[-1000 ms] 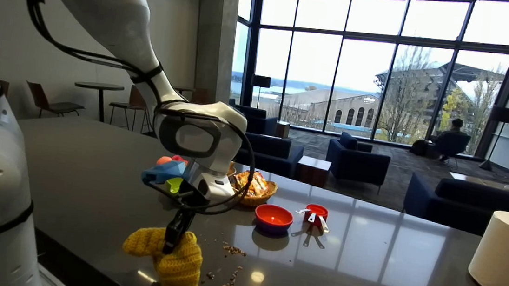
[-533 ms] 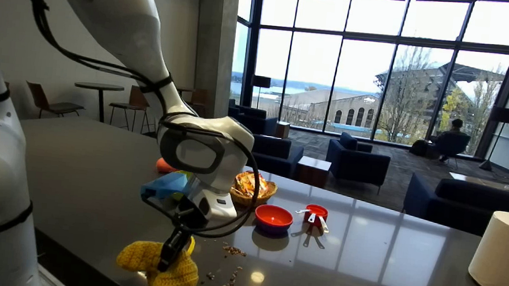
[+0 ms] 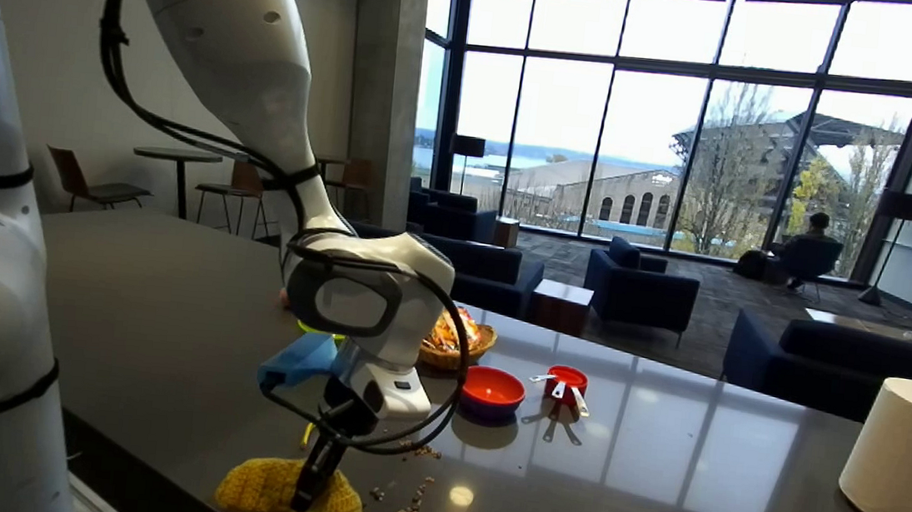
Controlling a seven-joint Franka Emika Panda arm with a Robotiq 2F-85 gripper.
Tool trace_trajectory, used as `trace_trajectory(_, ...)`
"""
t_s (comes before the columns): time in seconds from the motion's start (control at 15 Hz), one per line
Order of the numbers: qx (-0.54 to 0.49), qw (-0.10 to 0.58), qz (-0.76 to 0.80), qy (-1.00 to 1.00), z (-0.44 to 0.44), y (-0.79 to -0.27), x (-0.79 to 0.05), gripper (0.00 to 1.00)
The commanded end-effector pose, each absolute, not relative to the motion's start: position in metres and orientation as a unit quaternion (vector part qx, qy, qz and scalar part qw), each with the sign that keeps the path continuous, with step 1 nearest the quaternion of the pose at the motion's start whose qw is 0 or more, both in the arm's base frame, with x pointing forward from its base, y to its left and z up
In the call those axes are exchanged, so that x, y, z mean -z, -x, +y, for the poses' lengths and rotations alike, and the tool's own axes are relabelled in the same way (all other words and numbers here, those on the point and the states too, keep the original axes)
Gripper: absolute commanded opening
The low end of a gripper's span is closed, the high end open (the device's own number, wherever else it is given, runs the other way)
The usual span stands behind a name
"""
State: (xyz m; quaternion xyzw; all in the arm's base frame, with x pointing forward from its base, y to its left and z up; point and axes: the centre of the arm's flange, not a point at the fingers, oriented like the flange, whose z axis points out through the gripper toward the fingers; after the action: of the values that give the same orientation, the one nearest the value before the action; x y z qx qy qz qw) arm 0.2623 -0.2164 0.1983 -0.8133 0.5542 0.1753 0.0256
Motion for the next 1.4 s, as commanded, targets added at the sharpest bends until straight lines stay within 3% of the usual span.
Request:
trace_trajectory(0.0, -0.156, 0.025, 0.55, 0.82, -0.226, -0.264, -0.184, 0.04)
trace_trajectory(1.33, -0.128, 0.062, 0.536, 0.832, -0.228, -0.301, -0.122, 0.04)
